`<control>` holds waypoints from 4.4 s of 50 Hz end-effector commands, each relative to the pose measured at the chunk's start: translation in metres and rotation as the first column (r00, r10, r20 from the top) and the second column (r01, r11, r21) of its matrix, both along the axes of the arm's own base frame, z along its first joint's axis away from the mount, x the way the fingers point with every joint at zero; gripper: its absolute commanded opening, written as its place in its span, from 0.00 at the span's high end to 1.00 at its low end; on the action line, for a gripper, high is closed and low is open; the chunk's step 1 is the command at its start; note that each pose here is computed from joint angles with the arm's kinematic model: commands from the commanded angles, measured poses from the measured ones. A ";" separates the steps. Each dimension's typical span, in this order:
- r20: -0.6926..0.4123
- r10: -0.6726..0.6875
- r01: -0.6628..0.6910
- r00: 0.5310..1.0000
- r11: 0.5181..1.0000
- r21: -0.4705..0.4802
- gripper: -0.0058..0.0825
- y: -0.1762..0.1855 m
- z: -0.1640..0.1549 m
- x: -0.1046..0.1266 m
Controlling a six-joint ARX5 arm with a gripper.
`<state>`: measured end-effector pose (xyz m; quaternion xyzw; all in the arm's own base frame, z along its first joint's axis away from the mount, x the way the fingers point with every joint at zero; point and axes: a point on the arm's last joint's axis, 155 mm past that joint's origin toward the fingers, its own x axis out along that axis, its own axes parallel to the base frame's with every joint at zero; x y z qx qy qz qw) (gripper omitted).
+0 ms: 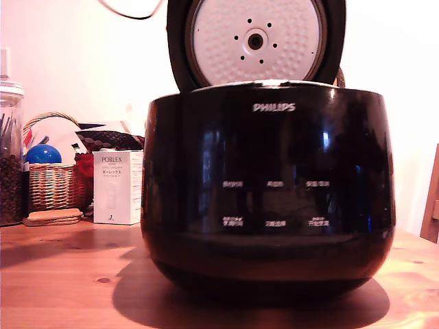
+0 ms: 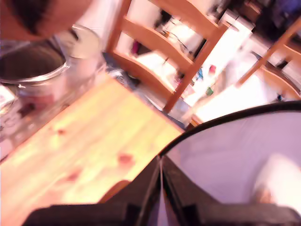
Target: Close the rice cooker by pressing the lid down with medium force
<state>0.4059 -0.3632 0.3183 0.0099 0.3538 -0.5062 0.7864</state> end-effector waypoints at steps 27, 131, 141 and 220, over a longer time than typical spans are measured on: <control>0.055 -0.034 0.026 0.998 0.990 0.137 0.96 -0.035 -0.023 -0.033; 0.335 0.349 -0.343 0.875 0.936 -0.078 0.96 0.024 -0.063 -0.109; 0.330 0.353 -0.336 0.876 0.936 -0.110 0.96 0.022 -0.064 -0.111; 0.472 0.097 -0.016 0.876 0.985 -0.173 0.96 -0.069 -0.096 -0.133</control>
